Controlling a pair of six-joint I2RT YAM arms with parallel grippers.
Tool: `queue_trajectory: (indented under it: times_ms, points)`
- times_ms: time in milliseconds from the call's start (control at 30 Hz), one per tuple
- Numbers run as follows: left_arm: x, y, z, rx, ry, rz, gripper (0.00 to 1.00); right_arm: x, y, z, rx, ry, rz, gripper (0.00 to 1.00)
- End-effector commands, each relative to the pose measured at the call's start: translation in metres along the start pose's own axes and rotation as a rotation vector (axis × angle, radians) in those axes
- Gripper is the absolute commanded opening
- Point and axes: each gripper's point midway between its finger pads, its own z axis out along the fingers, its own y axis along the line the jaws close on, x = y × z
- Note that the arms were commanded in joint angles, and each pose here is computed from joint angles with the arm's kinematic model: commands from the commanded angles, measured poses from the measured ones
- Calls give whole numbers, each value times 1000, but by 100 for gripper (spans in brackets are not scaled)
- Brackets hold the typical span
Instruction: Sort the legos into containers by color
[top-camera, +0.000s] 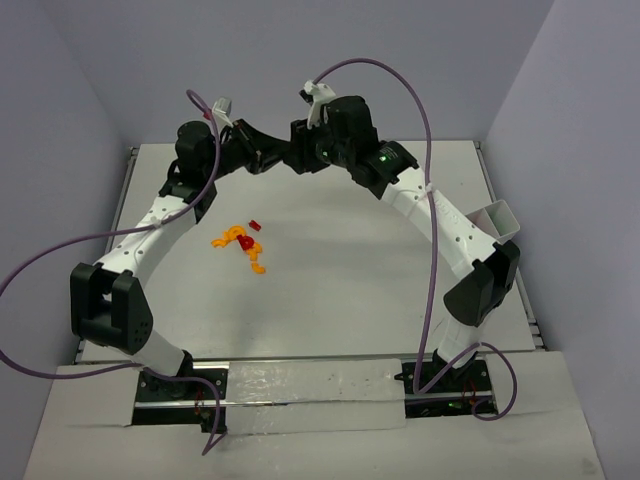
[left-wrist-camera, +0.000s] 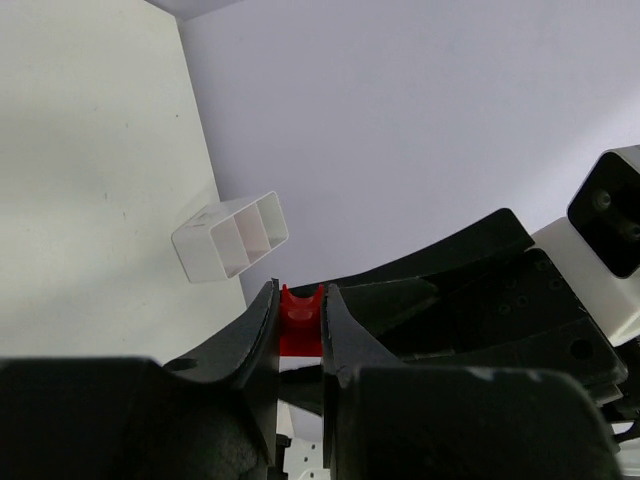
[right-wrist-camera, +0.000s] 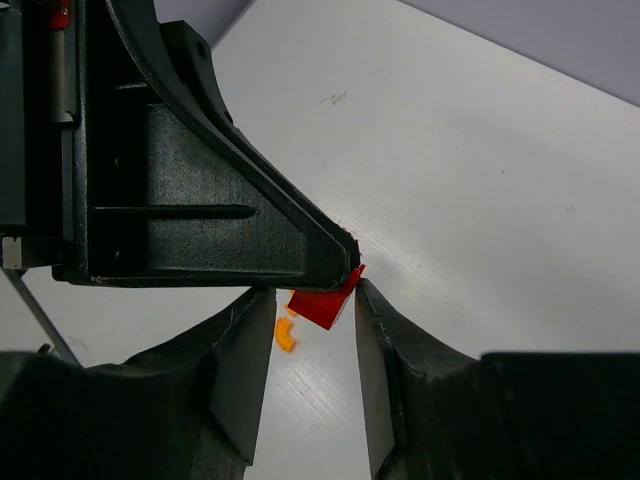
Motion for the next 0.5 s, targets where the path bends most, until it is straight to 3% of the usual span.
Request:
queue_trajectory:
  times_ms: [0,133,167,233,267,300,333,367,400,467]
  points:
    - [20,2,1,-3,52,32,0,-43,3,-13,32,-160,-13,40]
    - [24,17,1,-44,50,31,5,-47,3,-18,34,-171,-22,22]
    - [22,21,0,-62,42,41,12,-45,1,-18,40,-167,-24,5]
    - [21,30,0,-104,38,69,23,-42,0,-19,44,-162,-29,0]
    - [18,34,-1,-124,29,79,32,-41,-1,-20,48,-159,-31,0]
    - [10,40,-3,-150,7,102,62,-37,-3,-22,51,-151,-34,0]
    - [3,45,-5,-176,-9,121,85,-34,-6,-24,56,-145,-37,0]
    - [-3,49,-8,-203,-22,135,96,-32,-9,-26,56,-140,-39,0]
    - [-10,54,-11,-232,-37,152,99,-26,-11,-27,51,-126,-39,0]
    - [-34,67,-23,-300,-90,237,99,-16,-22,-36,66,-103,-43,0]
